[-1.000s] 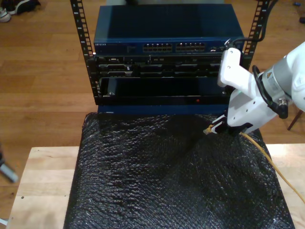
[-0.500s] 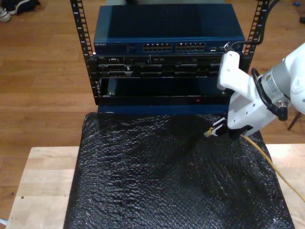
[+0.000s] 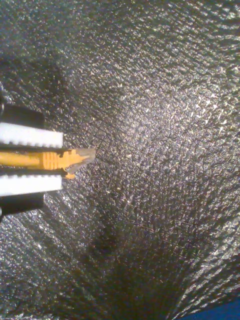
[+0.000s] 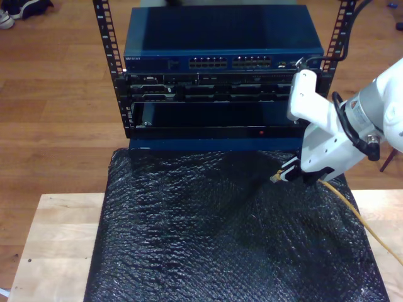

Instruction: Grab the cable and plug it in

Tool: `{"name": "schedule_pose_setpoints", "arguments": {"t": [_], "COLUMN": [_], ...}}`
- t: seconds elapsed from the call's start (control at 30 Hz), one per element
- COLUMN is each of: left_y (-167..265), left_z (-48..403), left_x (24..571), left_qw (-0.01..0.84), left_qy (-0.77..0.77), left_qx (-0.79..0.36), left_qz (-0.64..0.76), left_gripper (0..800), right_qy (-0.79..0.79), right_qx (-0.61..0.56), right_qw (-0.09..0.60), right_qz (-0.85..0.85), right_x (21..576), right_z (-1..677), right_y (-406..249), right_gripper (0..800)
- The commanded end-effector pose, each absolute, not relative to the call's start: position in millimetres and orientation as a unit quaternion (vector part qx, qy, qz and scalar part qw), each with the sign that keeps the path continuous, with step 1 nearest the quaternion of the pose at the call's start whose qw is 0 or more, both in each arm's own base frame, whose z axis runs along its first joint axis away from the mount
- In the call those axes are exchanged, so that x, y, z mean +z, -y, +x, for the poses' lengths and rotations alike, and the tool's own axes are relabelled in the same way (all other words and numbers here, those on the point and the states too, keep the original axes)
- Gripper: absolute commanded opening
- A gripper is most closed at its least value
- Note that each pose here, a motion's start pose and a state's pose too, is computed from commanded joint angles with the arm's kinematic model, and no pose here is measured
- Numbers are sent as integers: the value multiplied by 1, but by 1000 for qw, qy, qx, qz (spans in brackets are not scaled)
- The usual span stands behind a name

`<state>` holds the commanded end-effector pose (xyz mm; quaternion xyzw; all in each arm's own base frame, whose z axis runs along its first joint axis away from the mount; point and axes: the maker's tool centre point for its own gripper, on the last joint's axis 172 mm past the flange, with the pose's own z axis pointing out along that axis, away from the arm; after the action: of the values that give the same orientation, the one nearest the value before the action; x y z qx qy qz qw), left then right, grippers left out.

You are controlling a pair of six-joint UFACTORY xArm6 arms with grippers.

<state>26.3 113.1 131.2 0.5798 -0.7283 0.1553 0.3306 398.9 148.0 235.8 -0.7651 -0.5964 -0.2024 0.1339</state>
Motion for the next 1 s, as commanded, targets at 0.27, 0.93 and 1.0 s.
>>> {"name": "schedule_pose_setpoints", "arguments": {"t": [0.27, 0.93, 1.0], "left_y": [-107, -115, -114], "left_z": [21, 5, 5], "left_x": [117, 57, 53], "left_qw": [310, 226, 224], "left_qy": [739, 753, 754], "left_qx": [148, 153, 152], "left_qz": [579, 598, 599], "left_gripper": [798, 800, 800], "right_qy": [596, 594, 594], "right_qx": [-200, -196, -195], "right_qw": [135, 137, 138], "right_qz": [-766, -768, -768], "right_x": [233, 228, 227], "right_z": [397, 394, 394], "right_y": [-148, -145, -145], "right_gripper": [0, 0, 0]}}
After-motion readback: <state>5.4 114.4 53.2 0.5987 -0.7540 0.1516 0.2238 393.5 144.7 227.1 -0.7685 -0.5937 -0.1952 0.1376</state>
